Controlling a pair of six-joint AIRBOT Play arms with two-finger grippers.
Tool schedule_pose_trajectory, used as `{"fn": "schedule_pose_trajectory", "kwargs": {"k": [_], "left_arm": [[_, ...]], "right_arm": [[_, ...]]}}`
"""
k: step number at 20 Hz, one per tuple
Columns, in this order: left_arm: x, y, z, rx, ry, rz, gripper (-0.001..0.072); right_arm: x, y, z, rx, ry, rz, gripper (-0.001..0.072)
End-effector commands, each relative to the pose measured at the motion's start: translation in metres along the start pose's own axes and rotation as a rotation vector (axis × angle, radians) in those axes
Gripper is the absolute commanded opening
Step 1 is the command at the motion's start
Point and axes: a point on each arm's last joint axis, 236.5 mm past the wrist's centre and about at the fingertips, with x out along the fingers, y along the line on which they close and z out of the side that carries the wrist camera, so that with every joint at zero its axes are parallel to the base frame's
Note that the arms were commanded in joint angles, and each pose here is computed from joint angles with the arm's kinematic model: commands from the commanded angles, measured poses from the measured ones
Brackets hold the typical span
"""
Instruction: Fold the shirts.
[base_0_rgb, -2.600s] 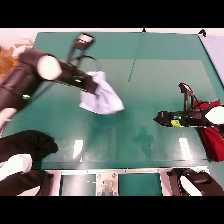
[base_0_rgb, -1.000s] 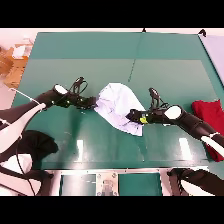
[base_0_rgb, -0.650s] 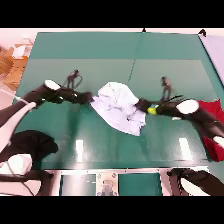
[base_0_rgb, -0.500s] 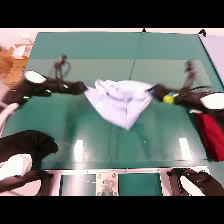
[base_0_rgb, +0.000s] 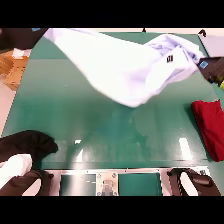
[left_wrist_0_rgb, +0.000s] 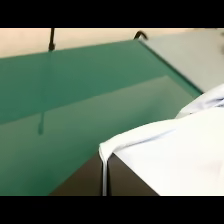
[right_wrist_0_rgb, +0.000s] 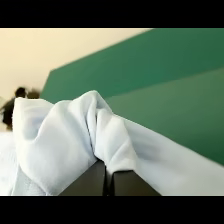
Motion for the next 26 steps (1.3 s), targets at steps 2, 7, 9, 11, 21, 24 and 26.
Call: {"fn": "schedule_pose_trajectory", "kwargs": {"k": [2, 7, 9, 11, 21, 24, 26], "left_arm": [[0.002, 0.007, -0.059, -0.061, 0.184, 0.011, 0.0025], [0.032, -0.006, -0.186, -0.316, 0.434, -0.136, 0.0025], [0.037, -0.035, -0.247, -0.431, 0.543, -0.242, 0.0025], [0.036, -0.066, -0.299, -0.539, 0.627, -0.329, 0.0025], [0.050, -0.075, -0.350, -0.538, 0.629, -0.277, 0.0696], [0.064, -0.009, -0.316, -0.532, 0.488, -0.112, 0.0695], [0.066, 0.043, -0.286, -0.523, 0.384, 0.004, 0.0695]], "right_arm": [[0.017, -0.034, -0.082, 0.091, 0.215, -0.031, 0.0017], [0.034, -0.091, -0.183, 0.189, 0.392, -0.109, 0.0017], [0.039, -0.112, -0.193, 0.201, 0.369, -0.154, 0.0017], [0.045, -0.126, -0.180, 0.189, 0.295, -0.192, 0.0018], [-0.002, -0.144, -0.205, 0.201, 0.579, -0.349, 0.0514], [-0.020, -0.132, -0.261, 0.300, 0.718, -0.325, 0.0514], [-0.021, -0.116, -0.304, 0.383, 0.783, -0.255, 0.0514]]}}
